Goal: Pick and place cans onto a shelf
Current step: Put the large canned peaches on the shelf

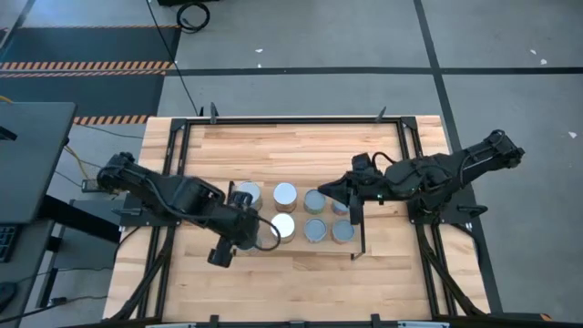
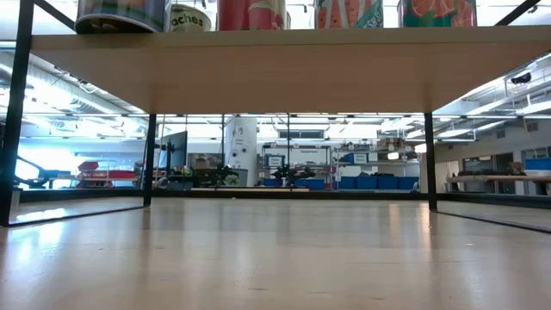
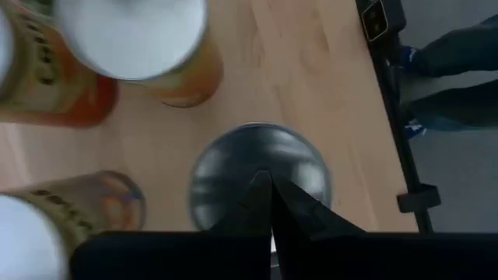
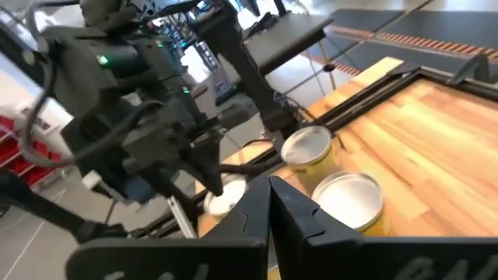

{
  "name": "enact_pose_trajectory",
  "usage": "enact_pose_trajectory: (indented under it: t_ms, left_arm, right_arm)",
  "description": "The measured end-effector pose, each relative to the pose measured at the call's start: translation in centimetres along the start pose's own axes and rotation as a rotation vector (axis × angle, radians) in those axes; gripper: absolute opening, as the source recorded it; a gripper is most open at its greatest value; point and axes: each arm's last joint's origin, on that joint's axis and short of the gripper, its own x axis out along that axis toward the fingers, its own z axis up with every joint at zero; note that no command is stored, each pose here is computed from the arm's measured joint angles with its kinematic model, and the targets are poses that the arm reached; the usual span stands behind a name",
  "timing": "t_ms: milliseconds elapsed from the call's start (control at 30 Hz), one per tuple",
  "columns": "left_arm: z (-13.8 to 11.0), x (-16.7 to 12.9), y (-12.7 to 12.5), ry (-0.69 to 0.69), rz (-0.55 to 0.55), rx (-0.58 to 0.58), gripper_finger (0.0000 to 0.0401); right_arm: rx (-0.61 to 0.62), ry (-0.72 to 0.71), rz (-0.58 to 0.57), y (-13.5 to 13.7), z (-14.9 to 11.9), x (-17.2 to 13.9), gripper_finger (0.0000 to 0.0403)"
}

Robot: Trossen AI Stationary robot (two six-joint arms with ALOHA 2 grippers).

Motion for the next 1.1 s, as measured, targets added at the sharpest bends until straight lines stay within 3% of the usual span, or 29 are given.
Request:
enact_pose_trajectory:
  t_ms: [333, 500, 600, 1100]
  left_arm:
    - [-0.2, 0.7, 0.0, 0.061, 0.047, -0.087, 0.0005]
    - [-0.1, 1.2, -0.2, 0.089, 0.008, -0.095, 0.0006]
    - [0.0, 1.4, -0.2, 0.088, 0.043, -0.094, 0.0006]
    - [-0.4, 1.3, 1.7, 0.144, 0.112, -0.143, 0.0006]
  right_arm:
    - [-0.035, 0.034, 0.050, 0.8, -0.6, -0.4, 0.0014]
    - [-0.035, 0.055, 0.079, 0.9, -0.7, -0.4, 0.0012]
    - [-0.036, 0.059, 0.083, 0.9, -0.7, -0.4, 0.0013]
    - [-0.010, 0.072, 0.102, 1.2, -0.9, -0.6, 0.0012]
